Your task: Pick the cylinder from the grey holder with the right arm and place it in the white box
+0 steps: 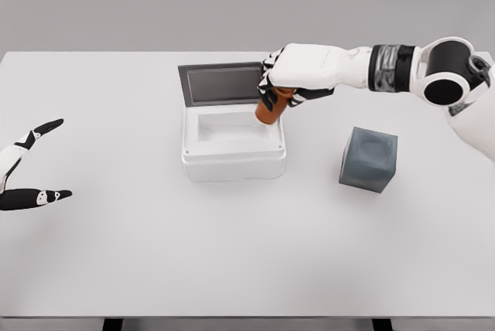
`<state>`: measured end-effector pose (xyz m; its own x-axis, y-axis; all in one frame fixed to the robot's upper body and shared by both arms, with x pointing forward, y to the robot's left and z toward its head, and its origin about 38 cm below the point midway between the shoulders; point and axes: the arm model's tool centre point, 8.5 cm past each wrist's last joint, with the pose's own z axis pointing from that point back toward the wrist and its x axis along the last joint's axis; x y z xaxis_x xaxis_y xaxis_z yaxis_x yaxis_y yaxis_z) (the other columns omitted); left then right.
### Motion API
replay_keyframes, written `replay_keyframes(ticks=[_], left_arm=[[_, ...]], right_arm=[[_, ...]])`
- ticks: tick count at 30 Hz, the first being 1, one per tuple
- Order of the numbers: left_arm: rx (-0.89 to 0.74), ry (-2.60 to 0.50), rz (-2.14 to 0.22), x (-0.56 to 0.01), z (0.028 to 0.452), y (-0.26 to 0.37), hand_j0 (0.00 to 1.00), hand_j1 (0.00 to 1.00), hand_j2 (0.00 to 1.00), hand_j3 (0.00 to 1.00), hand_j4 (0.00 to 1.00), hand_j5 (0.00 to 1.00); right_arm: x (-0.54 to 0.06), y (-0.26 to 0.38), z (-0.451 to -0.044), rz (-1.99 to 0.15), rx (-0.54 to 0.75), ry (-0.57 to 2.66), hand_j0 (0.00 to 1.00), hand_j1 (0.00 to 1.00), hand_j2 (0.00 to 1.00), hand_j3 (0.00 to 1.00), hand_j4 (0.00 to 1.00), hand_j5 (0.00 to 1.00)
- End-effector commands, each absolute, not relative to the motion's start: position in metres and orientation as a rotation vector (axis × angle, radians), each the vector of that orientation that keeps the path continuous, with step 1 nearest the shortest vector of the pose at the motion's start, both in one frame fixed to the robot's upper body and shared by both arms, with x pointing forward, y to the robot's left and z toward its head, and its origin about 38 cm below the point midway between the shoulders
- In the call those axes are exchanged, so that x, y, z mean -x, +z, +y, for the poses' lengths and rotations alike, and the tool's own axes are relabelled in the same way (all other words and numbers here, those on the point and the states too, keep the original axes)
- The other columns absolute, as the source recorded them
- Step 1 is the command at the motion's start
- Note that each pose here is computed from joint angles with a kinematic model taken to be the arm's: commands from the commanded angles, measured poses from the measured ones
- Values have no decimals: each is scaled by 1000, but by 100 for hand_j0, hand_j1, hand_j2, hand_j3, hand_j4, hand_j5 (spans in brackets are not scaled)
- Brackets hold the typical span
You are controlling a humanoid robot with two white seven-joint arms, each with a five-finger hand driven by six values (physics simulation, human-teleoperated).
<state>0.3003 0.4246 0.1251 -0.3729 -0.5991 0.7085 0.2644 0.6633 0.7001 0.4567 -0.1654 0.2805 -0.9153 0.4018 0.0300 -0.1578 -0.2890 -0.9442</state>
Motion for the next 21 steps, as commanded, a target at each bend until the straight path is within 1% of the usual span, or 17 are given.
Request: replay_keyframes(ticks=[1,15,21], left_arm=[[-271,-927,-1729,-301,425,126,100,100,100,100,100,100],[-270,-929,-1728,-300,425,126,100,100,100,100,100,100],[-270,-929,-1728,-300,425,126,100,100,100,100,100,100]], right_arm=[[-452,286,-169,-1616,323,2270,36,36,36,36,36,36],[-442,285,-163,-1635,304,2290,36,36,36,36,36,36],[-441,291,-165,-1641,323,2290,37,37,37,37,37,37]])
